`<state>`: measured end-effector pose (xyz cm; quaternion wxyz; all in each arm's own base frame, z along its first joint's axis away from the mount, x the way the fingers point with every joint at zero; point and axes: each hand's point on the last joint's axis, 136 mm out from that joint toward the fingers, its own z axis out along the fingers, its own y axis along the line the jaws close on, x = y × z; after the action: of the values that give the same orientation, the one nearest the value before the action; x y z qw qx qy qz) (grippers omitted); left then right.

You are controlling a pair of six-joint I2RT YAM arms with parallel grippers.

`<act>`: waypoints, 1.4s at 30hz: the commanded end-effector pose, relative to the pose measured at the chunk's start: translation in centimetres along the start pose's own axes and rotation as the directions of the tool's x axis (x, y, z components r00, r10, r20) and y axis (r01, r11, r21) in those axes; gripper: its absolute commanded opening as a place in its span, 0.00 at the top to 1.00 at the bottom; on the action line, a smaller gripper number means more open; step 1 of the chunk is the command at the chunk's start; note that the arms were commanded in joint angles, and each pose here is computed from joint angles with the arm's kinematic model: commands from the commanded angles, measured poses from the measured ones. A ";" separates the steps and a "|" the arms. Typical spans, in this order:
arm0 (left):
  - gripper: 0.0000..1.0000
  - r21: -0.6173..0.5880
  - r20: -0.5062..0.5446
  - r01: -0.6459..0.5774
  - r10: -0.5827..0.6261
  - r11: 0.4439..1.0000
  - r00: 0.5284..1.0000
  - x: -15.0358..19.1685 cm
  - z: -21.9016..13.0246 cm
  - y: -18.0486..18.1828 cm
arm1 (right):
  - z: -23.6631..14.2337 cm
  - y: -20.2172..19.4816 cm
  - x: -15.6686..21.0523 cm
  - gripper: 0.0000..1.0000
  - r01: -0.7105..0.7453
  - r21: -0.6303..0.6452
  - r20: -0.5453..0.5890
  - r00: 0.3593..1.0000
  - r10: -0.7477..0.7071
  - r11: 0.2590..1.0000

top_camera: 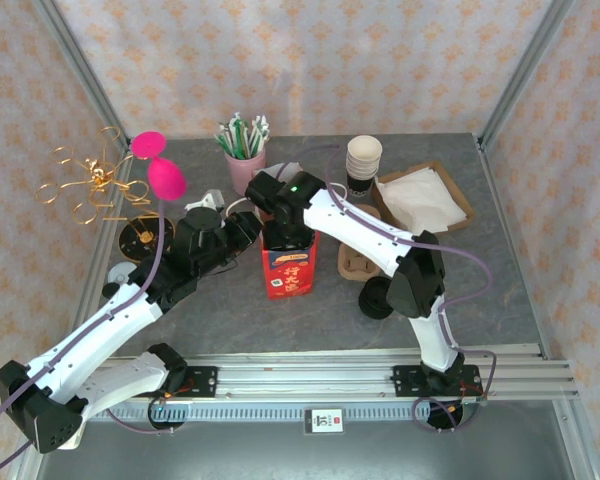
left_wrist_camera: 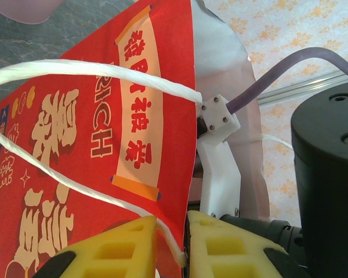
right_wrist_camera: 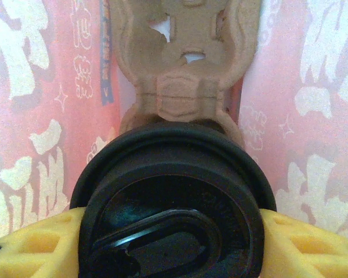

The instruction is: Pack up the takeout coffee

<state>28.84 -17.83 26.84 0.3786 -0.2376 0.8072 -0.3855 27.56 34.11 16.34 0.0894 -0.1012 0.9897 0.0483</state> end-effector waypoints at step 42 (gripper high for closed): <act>0.64 -0.025 0.005 -0.117 0.117 0.993 0.993 -1.5 -2.8 -1.0 | 4.6 -1.2 1.7 0.49 0.039 0.054 0.003 0.999 -0.039 0.998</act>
<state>27.95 -17.00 27.25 0.3749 -0.2048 0.8329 -0.3519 27.35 33.79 14.58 0.1194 -0.1126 0.9851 0.0523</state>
